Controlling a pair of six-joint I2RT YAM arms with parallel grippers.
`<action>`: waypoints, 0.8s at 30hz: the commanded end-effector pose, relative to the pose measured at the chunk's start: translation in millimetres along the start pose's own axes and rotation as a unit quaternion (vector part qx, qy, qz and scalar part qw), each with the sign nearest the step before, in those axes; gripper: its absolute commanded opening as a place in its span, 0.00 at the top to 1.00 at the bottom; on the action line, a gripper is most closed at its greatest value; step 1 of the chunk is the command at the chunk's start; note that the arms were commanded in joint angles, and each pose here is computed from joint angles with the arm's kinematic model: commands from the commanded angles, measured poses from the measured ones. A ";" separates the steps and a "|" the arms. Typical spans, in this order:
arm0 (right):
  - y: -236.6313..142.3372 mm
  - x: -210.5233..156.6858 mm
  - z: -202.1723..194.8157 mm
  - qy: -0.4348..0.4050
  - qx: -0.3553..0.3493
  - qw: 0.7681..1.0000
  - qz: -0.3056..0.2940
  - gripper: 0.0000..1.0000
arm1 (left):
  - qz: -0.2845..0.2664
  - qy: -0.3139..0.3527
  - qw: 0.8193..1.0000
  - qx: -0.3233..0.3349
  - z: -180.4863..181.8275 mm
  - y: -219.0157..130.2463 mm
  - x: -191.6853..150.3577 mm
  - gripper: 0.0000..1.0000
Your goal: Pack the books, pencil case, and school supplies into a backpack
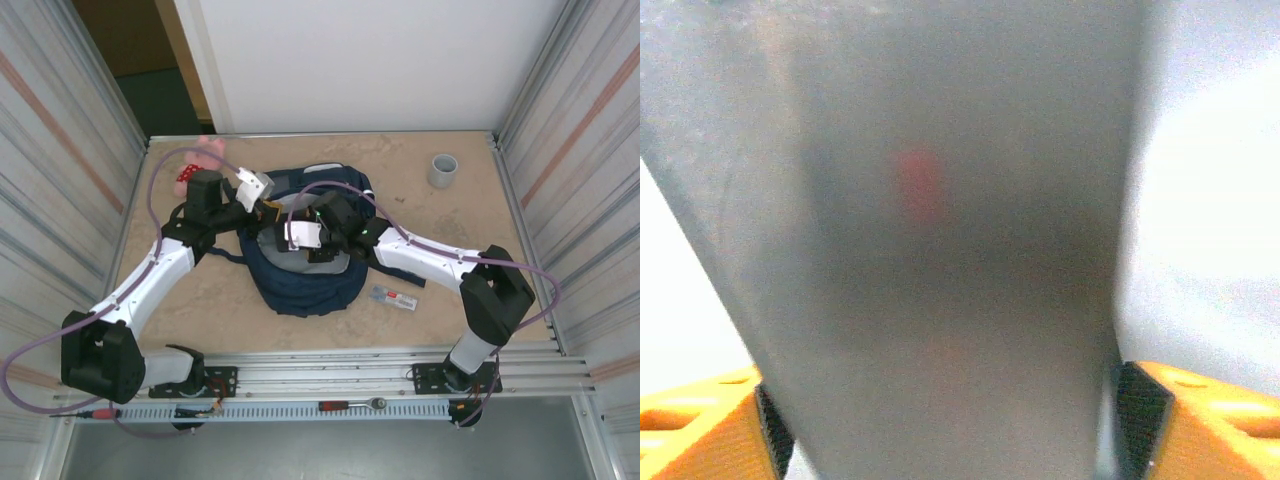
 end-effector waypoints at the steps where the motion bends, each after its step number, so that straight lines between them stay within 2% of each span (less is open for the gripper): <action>1: -19.8 0.3 -10.5 0.076 -0.018 0.997 0.013 0.15 | -0.104 0.054 0.993 -0.005 -6.2 -27.6 52.4 1.00; 6: -36.3 -11.7 -0.3 0.156 -0.014 0.987 0.027 0.13 | -0.103 0.050 0.993 -0.003 -4.7 -26.3 50.3 1.00; 9: -49.5 -15.6 -0.2 0.248 -0.033 0.968 0.031 0.16 | -0.103 0.044 0.994 0.000 -4.3 -25.9 48.8 1.00; 12: -55.3 -13.0 5.2 0.373 -0.007 0.928 0.005 0.28 | -0.104 0.043 0.994 0.001 -3.8 -24.8 46.7 1.00; 15: -46.9 -8.5 15.5 0.486 0.004 0.874 -0.025 0.36 | -0.103 0.039 0.994 -0.002 -3.8 -23.6 45.6 1.00; 17: -37.8 -5.5 23.0 0.550 -0.016 0.835 -0.028 0.44 | -0.106 0.038 0.994 -0.003 -4.4 -24.4 47.0 1.00; 21: -20.5 2.2 37.5 0.638 -0.043 0.768 -0.031 0.53 | -0.110 0.038 0.993 -0.001 -4.8 -26.2 48.3 1.00; 24: -4.7 7.6 46.2 0.668 -0.058 0.741 -0.022 0.60 | -0.111 0.038 0.993 -0.004 -5.0 -25.8 48.9 1.00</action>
Point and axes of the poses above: each hand's point on the last joint's axis, 136 mm out from that joint toward the fingers, its own y axis out along the fingers, its own z axis along the line the jaws close on, x = y × z, the point moved 10 cm from there along -y, back along the fingers, and after that the axes turned 3 degrees about y, right-handed, at the moved point
